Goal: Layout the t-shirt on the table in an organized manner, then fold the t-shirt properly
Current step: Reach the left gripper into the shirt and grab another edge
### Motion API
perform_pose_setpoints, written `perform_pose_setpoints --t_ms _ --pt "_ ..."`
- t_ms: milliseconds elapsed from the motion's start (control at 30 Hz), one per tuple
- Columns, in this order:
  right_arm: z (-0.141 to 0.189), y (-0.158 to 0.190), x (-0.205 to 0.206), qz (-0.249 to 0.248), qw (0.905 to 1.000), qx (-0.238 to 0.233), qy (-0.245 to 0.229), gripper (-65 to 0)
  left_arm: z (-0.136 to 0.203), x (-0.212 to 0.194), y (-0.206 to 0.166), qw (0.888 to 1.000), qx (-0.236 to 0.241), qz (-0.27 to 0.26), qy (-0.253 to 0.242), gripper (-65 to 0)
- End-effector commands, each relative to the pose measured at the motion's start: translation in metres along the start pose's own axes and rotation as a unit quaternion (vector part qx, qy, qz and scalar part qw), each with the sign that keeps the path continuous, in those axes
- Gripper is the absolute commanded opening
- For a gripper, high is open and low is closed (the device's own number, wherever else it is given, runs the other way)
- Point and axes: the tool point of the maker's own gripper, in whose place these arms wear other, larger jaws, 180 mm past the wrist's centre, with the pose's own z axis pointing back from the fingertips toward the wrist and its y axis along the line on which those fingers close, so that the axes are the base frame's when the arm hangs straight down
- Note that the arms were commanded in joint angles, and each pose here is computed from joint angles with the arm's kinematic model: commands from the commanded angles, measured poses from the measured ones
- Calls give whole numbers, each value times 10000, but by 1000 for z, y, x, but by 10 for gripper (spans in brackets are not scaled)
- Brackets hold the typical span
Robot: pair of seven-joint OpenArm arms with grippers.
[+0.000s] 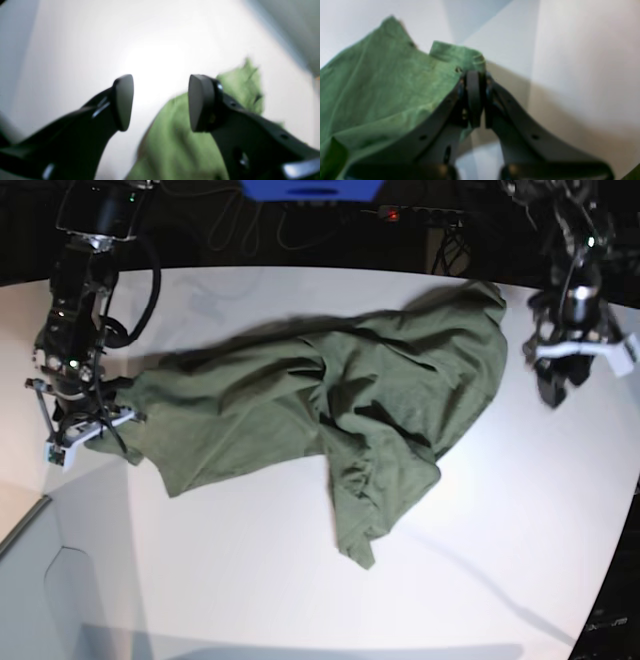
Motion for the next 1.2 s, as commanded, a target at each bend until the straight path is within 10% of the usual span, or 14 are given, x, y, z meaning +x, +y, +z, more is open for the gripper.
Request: perform_pose_setpoints --t_ms 0,267,633,800,1167 --pt "1 -2 20 -1 9995 -30 -313 -650 -13 4 -23 9994 -339 -26 -70 -312" --pt "3 8 6 15 9998 74 -166 -650 -95 -69 -109 9878 -1205 2 988 -312" --pt "3 14 2 92 9998 144 -109 -650 -142 -118 -129 9746 -1191 458 1842 -339" --pt "3 14 2 92 9998 144 -109 -650 -157 -87 -154 9765 -1424 533 1528 -650" --pt "3 13 3 115 9998 126 -124 -650 -187 0 -236 9737 -2066 585 761 -631"
